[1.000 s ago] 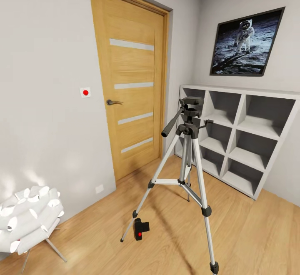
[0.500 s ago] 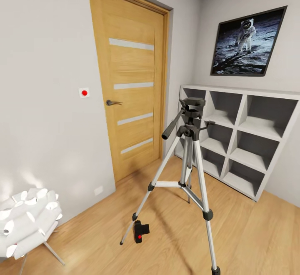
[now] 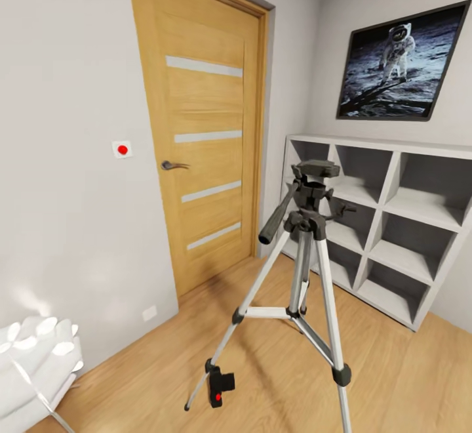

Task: Attach the digital camera to the camera tripod in the bedroom.

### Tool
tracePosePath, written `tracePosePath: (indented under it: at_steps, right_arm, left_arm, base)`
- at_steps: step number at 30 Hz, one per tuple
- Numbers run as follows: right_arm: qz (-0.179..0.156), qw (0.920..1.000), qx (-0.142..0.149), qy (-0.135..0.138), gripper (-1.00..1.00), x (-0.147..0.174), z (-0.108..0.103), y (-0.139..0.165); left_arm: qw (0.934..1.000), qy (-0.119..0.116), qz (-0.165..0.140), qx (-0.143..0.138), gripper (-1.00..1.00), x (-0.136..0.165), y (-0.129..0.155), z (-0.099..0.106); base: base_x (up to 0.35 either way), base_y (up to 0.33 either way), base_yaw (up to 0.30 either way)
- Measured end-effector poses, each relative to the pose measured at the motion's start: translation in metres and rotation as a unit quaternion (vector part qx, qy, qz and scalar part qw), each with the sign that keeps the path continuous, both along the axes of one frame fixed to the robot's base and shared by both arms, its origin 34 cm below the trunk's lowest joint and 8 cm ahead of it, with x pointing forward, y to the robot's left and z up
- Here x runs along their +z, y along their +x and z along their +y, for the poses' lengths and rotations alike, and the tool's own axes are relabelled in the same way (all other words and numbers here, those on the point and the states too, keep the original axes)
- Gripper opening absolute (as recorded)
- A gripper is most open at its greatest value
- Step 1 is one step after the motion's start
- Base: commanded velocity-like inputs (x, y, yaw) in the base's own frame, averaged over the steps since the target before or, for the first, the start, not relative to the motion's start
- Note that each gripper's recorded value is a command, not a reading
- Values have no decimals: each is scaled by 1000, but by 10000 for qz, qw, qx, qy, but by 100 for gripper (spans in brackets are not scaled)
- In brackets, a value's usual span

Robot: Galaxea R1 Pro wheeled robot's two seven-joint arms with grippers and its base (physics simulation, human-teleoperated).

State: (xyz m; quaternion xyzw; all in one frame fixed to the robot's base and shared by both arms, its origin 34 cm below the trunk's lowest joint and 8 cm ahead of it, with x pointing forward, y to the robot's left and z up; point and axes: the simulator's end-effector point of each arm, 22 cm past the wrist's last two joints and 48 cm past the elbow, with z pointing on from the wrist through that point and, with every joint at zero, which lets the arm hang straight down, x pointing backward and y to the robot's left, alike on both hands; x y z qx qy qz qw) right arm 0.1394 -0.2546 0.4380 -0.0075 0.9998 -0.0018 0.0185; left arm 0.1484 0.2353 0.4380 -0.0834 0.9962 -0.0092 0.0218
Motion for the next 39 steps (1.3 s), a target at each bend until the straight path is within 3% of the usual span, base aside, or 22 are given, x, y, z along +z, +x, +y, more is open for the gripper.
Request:
tracePosePath:
  at_steps: [14,39]
  right_arm:
    - [-6,10000,-8,-4,100,0,0,0]
    - [-6,10000,-29,12,100,0,2,0]
  left_arm:
    - [10000,0,2,0,100,0,0,0]
    - [10000,0,2,8,100,0,0,0]
  base:
    - [28,0,-3]
    - [14,0,-216]
